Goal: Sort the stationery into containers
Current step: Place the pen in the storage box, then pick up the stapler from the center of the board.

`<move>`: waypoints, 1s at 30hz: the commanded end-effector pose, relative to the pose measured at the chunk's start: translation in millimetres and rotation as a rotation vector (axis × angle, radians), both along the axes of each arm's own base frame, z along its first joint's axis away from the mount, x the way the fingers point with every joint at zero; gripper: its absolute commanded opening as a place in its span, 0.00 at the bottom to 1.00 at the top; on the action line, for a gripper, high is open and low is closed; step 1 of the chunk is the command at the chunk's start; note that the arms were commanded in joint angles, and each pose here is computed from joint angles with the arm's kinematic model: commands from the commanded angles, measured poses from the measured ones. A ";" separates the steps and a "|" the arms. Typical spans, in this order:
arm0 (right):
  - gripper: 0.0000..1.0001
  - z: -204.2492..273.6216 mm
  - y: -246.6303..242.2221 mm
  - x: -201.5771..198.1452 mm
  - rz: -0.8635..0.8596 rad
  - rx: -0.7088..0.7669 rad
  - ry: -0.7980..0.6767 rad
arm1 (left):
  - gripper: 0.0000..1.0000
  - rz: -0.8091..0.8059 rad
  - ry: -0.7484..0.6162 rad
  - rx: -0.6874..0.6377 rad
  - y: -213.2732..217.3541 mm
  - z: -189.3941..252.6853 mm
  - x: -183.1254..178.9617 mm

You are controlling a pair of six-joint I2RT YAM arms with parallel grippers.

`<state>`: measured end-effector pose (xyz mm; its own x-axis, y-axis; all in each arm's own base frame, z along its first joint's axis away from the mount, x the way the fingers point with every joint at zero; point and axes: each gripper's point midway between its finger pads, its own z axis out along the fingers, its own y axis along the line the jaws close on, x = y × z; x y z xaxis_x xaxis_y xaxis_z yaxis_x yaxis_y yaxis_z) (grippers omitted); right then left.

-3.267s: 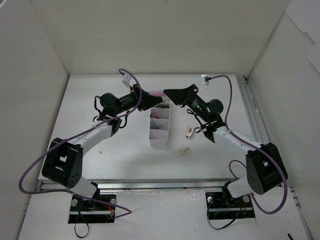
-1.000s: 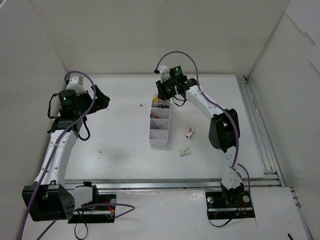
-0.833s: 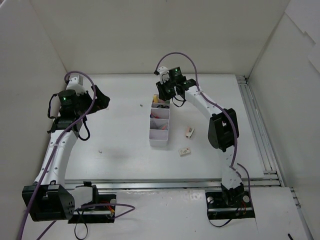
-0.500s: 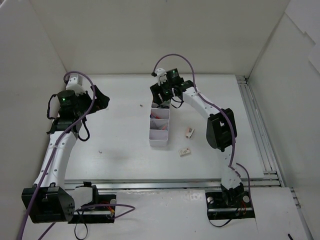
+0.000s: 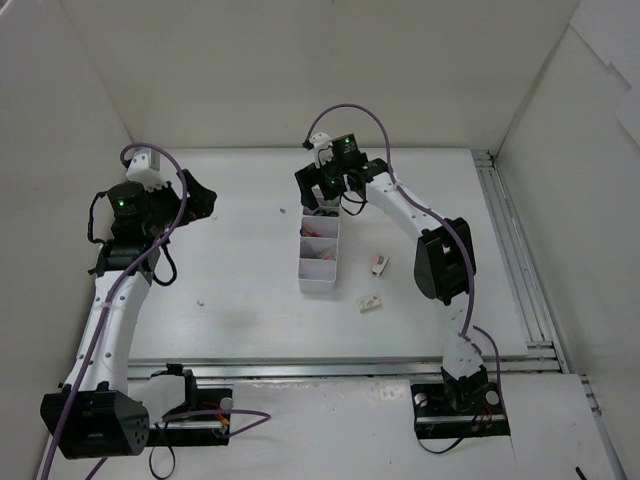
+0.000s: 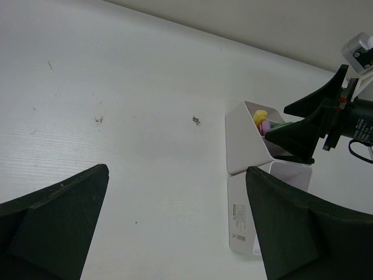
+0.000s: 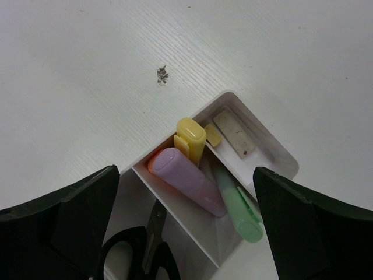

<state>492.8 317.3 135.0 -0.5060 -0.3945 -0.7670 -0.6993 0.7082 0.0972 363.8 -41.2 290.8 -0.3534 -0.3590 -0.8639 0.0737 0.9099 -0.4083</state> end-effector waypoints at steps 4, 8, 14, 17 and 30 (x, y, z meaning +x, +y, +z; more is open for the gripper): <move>0.98 97.7 -7.1 3.5 -0.071 0.087 -0.183 | 0.99 -0.019 -0.080 0.010 -0.7 25.2 0.6; 0.98 101.5 -14.6 2.5 -0.099 0.080 -0.192 | 0.99 -0.019 -0.081 0.012 -0.6 28.5 0.7; 0.98 102.5 -28.1 2.8 -0.145 0.092 -0.180 | 1.00 -0.022 -0.080 0.011 -1.0 32.2 3.0; 0.98 100.2 -31.3 2.6 -0.160 0.088 -0.178 | 0.99 -0.024 -0.076 0.006 -1.6 33.3 4.1; 0.98 99.2 -74.3 -18.2 -0.336 0.141 -0.148 | 0.99 -0.060 -0.058 0.020 -19.3 35.5 6.9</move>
<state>471.1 261.9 166.0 -0.5695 -0.2625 -0.7789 -0.5231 0.8467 0.0971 366.0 -55.5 293.6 -0.3966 -0.3411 -0.8523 0.1003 0.9067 -0.4096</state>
